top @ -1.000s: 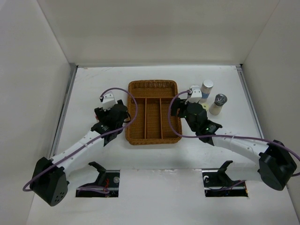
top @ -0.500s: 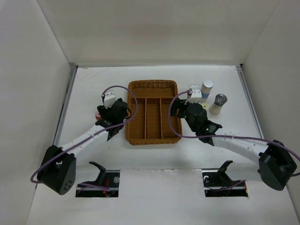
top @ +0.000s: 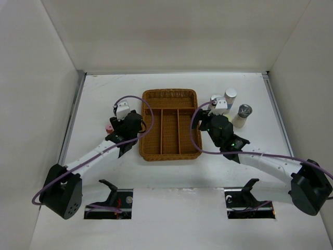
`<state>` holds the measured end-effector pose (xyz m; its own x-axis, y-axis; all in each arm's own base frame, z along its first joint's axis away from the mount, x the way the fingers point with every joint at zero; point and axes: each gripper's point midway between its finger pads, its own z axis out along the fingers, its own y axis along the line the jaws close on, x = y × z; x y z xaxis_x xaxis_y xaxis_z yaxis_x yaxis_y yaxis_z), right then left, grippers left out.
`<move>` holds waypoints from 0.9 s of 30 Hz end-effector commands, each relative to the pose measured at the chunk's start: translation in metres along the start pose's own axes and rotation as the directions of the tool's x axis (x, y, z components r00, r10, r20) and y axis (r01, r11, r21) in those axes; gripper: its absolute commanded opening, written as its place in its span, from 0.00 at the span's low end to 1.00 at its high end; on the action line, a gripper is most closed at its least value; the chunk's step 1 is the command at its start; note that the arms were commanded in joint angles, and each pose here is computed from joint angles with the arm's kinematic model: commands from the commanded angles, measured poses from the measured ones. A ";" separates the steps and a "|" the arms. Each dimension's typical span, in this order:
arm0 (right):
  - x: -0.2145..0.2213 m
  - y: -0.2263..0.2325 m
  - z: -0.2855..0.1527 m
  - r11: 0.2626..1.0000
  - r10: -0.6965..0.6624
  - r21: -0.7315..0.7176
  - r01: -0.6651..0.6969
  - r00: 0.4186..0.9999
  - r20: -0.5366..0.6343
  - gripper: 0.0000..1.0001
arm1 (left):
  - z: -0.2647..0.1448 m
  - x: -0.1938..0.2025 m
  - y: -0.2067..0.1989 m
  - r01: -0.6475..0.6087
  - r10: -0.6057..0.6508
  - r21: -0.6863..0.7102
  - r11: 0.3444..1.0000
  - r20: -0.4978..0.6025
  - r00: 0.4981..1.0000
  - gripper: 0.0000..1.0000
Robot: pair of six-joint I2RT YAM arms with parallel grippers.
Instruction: Organize the condiment bottles
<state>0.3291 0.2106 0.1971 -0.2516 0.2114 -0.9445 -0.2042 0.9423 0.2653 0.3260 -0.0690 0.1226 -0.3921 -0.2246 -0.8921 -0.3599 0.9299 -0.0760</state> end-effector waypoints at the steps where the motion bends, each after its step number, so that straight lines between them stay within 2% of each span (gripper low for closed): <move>1: -0.018 0.006 -0.001 0.998 0.053 -0.027 -0.052 0.997 0.060 0.78 | -0.028 -0.067 -0.024 0.099 -0.112 0.106 0.989 0.128 0.985 0.31; 7: -0.017 0.007 0.001 0.998 0.054 -0.029 -0.052 0.997 0.057 0.78 | -0.047 -0.116 -0.051 0.124 -0.156 0.166 0.978 0.200 0.967 0.31; 12: -0.018 0.004 0.000 0.997 0.070 -0.024 -0.069 0.995 0.065 0.78 | -0.043 -0.141 -0.108 0.138 -0.200 0.275 0.951 0.213 0.956 0.32; 20: -0.018 -0.008 0.002 0.995 0.095 0.003 -0.096 0.993 0.072 0.78 | 0.016 -0.166 -0.184 0.124 -0.197 0.340 0.932 0.190 0.962 0.32; 27: -0.019 -0.011 0.001 0.995 0.102 0.008 -0.103 0.992 0.077 0.78 | 0.068 -0.144 -0.200 0.060 -0.110 0.288 0.956 0.161 0.981 0.32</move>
<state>0.3346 0.1953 0.1876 -0.2597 0.2588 -0.9304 -0.1505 0.9408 0.3037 0.4921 -0.2002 0.1864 -0.3267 -0.2293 -0.9169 -0.1549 0.9700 -0.1873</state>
